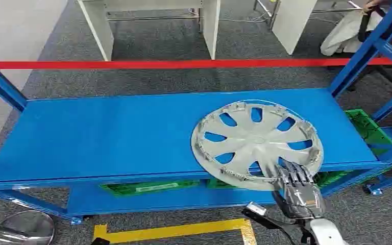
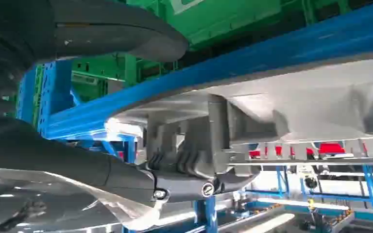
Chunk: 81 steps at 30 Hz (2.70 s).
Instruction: Take the parts from the cabinet and place them on the table.
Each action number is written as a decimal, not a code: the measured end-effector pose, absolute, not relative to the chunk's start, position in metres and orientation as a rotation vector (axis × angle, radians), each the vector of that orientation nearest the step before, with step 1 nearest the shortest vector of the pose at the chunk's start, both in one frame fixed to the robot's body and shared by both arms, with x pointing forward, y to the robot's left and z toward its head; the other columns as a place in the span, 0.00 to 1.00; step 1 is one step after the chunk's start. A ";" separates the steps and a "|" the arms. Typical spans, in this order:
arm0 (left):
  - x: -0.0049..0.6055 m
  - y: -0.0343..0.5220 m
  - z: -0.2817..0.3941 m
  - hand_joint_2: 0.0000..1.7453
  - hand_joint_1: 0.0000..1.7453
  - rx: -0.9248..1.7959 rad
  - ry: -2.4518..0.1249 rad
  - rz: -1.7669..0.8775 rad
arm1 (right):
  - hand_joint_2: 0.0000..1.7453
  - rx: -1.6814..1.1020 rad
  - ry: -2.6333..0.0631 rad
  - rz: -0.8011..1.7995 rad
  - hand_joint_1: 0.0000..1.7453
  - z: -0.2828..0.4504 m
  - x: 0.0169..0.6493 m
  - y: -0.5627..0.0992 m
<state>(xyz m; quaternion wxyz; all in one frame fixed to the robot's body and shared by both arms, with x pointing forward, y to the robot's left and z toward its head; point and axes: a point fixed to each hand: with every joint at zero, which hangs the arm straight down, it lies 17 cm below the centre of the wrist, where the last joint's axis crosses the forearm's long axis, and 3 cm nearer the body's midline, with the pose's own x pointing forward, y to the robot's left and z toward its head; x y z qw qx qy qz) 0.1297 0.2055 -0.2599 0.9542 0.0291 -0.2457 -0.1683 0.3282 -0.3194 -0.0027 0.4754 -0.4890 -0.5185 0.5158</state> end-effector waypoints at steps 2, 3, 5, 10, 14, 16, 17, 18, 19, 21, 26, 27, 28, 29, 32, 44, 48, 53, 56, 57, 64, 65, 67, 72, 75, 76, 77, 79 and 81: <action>0.130 0.206 -0.260 0.00 0.00 0.059 -0.500 -0.340 | 1.00 -1.203 -1.268 1.260 1.00 -0.002 0.327 -0.321; 0.130 0.206 -0.260 0.00 0.00 0.060 -0.500 -0.337 | 1.00 -1.207 -1.267 1.260 1.00 -0.002 0.327 -0.322; 0.130 0.206 -0.260 0.00 0.00 0.060 -0.499 -0.334 | 1.00 -1.215 -1.272 1.257 1.00 0.001 0.326 -0.323; 0.130 0.207 -0.260 0.00 0.00 0.061 -0.499 -0.329 | 1.00 -1.222 -1.278 1.259 1.00 0.003 0.325 -0.323; 0.130 0.207 -0.260 0.00 0.00 0.062 -0.499 -0.326 | 1.00 -1.223 -1.279 1.261 1.00 0.003 0.323 -0.323; 0.130 0.208 -0.260 0.00 0.00 0.066 -0.500 -0.320 | 1.00 -1.224 -1.272 1.271 1.00 0.003 0.312 -0.324; 0.130 0.208 -0.260 0.00 0.00 0.067 -0.500 -0.319 | 1.00 -1.225 -1.273 1.271 1.00 0.003 0.311 -0.324; 0.130 0.208 -0.260 0.00 0.00 0.067 -0.500 -0.319 | 1.00 -1.227 -1.277 1.268 1.00 0.005 0.311 -0.324; 0.130 0.208 -0.260 0.00 0.00 0.067 -0.501 -0.319 | 1.00 -1.231 -1.279 1.267 1.00 0.007 0.312 -0.324; 0.130 0.208 -0.260 0.00 0.00 0.068 -0.501 -0.319 | 1.00 -1.234 -1.280 1.267 1.00 0.007 0.310 -0.325; 0.130 0.208 -0.260 0.00 0.00 0.069 -0.502 -0.319 | 1.00 -1.236 -1.281 1.268 1.00 0.008 0.305 -0.324; 0.130 0.208 -0.260 0.00 0.00 0.069 -0.501 -0.319 | 1.00 -1.235 -1.280 1.269 1.00 0.008 0.304 -0.324; 0.130 0.208 -0.260 0.00 0.00 0.069 -0.501 -0.319 | 1.00 -1.235 -1.279 1.271 1.00 0.007 0.303 -0.324; 0.130 0.208 -0.260 0.00 0.00 0.069 -0.501 -0.319 | 1.00 -1.236 -1.280 1.270 1.00 0.008 0.303 -0.324; 0.130 0.208 -0.260 0.00 0.00 0.069 -0.501 -0.319 | 1.00 -1.234 -1.281 1.270 1.00 0.008 0.302 -0.323; 0.130 0.208 -0.260 0.00 0.00 0.068 -0.502 -0.328 | 1.00 -1.266 -1.320 1.272 1.00 0.017 0.302 -0.320; 0.130 0.207 -0.260 0.00 0.00 0.064 -0.506 -0.335 | 1.00 -1.307 -1.373 1.282 1.00 0.032 0.303 -0.314; 0.131 0.206 -0.259 0.00 0.00 0.062 -0.510 -0.338 | 1.00 -1.336 -1.404 1.280 1.00 0.045 0.305 -0.312; 0.133 0.206 -0.258 0.00 0.00 0.066 -0.526 -0.339 | 1.00 -1.383 -1.456 1.299 1.00 0.065 0.307 -0.305; 0.135 0.206 -0.257 1.00 0.00 0.071 -0.538 -0.339 | 1.00 -1.400 -1.484 1.304 1.00 0.075 0.307 -0.300; 0.144 0.198 -0.251 0.00 0.00 0.073 -0.597 -0.331 | 1.00 -1.521 -1.675 1.246 1.00 0.156 0.301 -0.275; 0.145 0.196 -0.250 0.00 0.00 0.064 -0.605 -0.325 | 1.00 -1.540 -1.713 1.240 1.00 0.169 0.300 -0.271; 0.146 0.191 -0.248 0.00 0.00 0.050 -0.616 -0.320 | 1.00 -1.577 -1.797 1.237 1.00 0.198 0.296 -0.259; 0.146 0.186 -0.248 0.00 0.00 0.032 -0.620 -0.321 | 1.00 -1.749 -1.953 1.288 1.00 0.265 0.280 -0.245; 0.146 0.184 -0.247 0.00 0.00 0.029 -0.623 -0.318 | 1.00 -1.854 -1.932 1.237 1.00 0.290 0.276 -0.257; 0.146 0.184 -0.247 0.00 0.00 0.025 -0.623 -0.317 | 1.00 -1.887 -1.926 1.229 1.00 0.297 0.274 -0.260; 0.146 0.183 -0.247 0.00 0.00 0.024 -0.623 -0.317 | 1.00 -1.908 -1.918 1.228 1.00 0.301 0.272 -0.263; 0.146 0.183 -0.247 0.00 0.00 0.024 -0.622 -0.315 | 1.00 -1.943 -1.906 1.211 1.00 0.308 0.269 -0.267; 0.145 0.183 -0.247 0.00 0.00 0.024 -0.622 -0.314 | 1.00 -1.961 -1.899 1.185 1.00 0.314 0.268 -0.270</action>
